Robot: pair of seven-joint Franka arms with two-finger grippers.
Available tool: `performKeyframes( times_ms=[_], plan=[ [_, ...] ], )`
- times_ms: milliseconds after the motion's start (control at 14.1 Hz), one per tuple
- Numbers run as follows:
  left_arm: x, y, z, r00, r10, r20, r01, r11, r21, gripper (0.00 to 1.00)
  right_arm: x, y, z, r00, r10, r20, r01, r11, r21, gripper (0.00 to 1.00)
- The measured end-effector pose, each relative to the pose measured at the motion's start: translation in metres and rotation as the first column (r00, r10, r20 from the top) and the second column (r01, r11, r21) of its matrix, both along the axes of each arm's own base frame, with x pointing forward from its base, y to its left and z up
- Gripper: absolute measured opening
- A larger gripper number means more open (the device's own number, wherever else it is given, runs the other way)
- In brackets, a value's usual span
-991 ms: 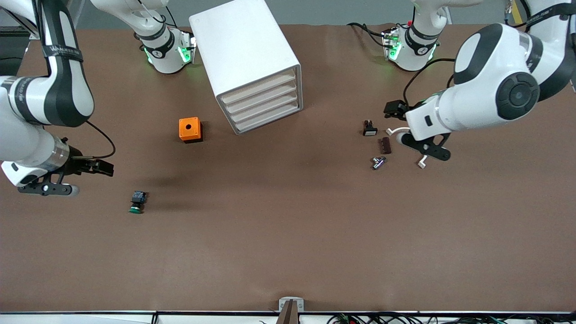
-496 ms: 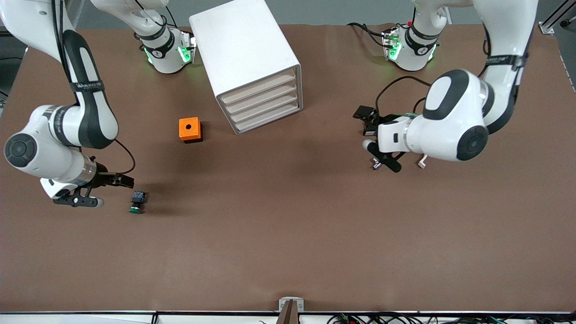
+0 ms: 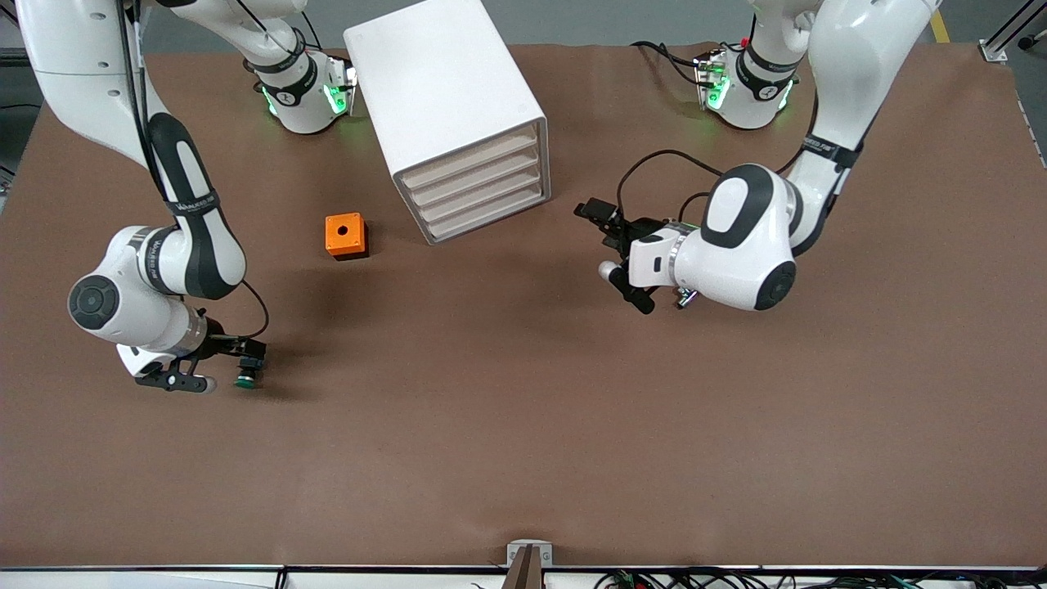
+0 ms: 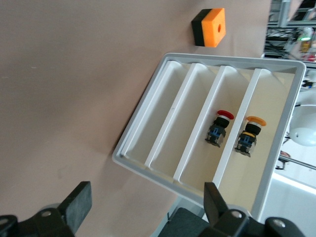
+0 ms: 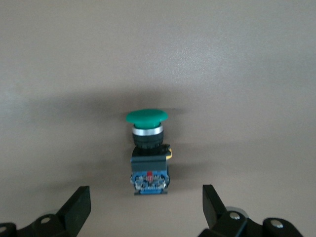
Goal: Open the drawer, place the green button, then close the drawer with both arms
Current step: 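Grasp the green button with the right gripper while the left gripper nears the cabinet, then grip the drawer front with the left gripper while the right gripper lifts the button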
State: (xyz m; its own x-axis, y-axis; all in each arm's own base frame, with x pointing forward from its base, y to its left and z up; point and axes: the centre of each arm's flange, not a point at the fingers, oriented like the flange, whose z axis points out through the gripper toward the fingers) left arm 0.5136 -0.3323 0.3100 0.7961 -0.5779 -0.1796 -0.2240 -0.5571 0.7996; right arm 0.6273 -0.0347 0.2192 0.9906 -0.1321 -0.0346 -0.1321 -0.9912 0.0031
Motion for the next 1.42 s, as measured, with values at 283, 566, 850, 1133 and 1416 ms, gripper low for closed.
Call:
performKeyframes(
  times_ms=[283, 566, 850, 1133, 1416],
  plan=[
    [-0.025, -0.008, -0.044, 0.998, 0.024, -0.051, -0.031, 0.987, -0.155, 1.00, -0.001, -0.002, -0.018, 1.000, -0.003, -0.007, 0.003, 1.000, -0.006, 1.00],
    [-0.049, -0.027, -0.093, 0.995, 0.021, -0.093, -0.049, 0.951, -0.306, 1.00, -0.005, -0.001, -0.036, 0.999, -0.001, -0.035, 0.001, 1.000, -0.008, 1.00],
    [-0.073, -0.051, -0.134, 0.994, 0.025, -0.108, -0.064, 0.925, -0.374, 1.00, -0.005, 0.000, -0.038, 0.999, 0.001, -0.037, -0.001, 1.000, -0.007, 0.83],
    [-0.100, -0.083, -0.151, 0.992, 0.019, -0.127, -0.066, 0.923, -0.378, 1.00, -0.003, 0.001, -0.036, 0.999, 0.002, -0.033, -0.002, 1.000, -0.007, 0.41],
    [-0.114, -0.097, -0.160, 0.993, 0.023, -0.113, -0.069, 0.905, -0.420, 0.96, -0.002, 0.000, -0.035, 1.000, 0.001, -0.029, -0.001, 1.000, -0.008, 0.41]
  ],
)
